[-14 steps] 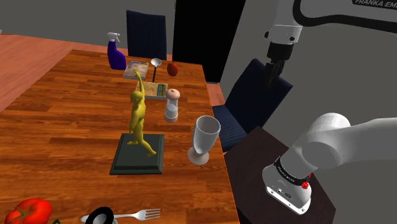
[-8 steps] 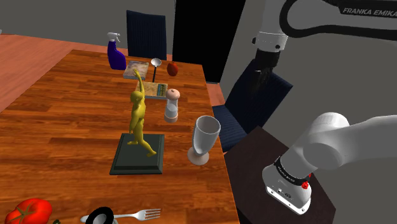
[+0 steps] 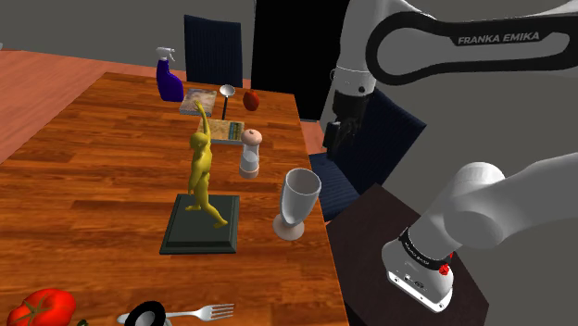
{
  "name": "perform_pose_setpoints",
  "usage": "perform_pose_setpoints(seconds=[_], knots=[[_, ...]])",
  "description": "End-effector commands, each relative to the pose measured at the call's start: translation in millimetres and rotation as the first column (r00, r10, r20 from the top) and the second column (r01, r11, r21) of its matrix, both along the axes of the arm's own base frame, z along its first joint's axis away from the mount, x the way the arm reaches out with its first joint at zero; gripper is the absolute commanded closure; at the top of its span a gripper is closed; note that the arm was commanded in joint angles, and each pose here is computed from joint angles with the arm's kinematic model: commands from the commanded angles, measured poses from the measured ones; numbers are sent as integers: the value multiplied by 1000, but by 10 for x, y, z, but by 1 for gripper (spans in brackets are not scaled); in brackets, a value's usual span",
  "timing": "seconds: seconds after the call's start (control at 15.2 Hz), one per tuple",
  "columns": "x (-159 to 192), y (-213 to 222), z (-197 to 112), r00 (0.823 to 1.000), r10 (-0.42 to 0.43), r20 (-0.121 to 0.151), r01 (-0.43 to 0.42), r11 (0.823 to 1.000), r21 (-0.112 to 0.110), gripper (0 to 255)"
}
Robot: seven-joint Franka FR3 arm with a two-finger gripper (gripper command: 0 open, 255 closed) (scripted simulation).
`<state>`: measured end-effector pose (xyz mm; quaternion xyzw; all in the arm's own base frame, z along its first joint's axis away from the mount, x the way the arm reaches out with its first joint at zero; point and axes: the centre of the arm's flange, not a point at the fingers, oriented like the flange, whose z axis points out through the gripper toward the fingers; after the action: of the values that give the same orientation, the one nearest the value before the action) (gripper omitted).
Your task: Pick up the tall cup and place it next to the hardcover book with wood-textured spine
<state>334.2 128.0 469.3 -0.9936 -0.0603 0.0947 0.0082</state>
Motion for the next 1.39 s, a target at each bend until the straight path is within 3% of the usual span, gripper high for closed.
perform_pose_setpoints(seconds=[0.0, 0.33, 0.86, 1.32], knots=[[70, 214, -118, 1000, 5, 10, -5, 1000, -7, 0], [227, 743, -369, 999, 19, 30, -18, 1000, -23, 0], [163, 735, -763, 999, 19, 30, -18, 1000, -23, 0], [163, 735, -763, 999, 19, 30, -18, 1000, -23, 0]])
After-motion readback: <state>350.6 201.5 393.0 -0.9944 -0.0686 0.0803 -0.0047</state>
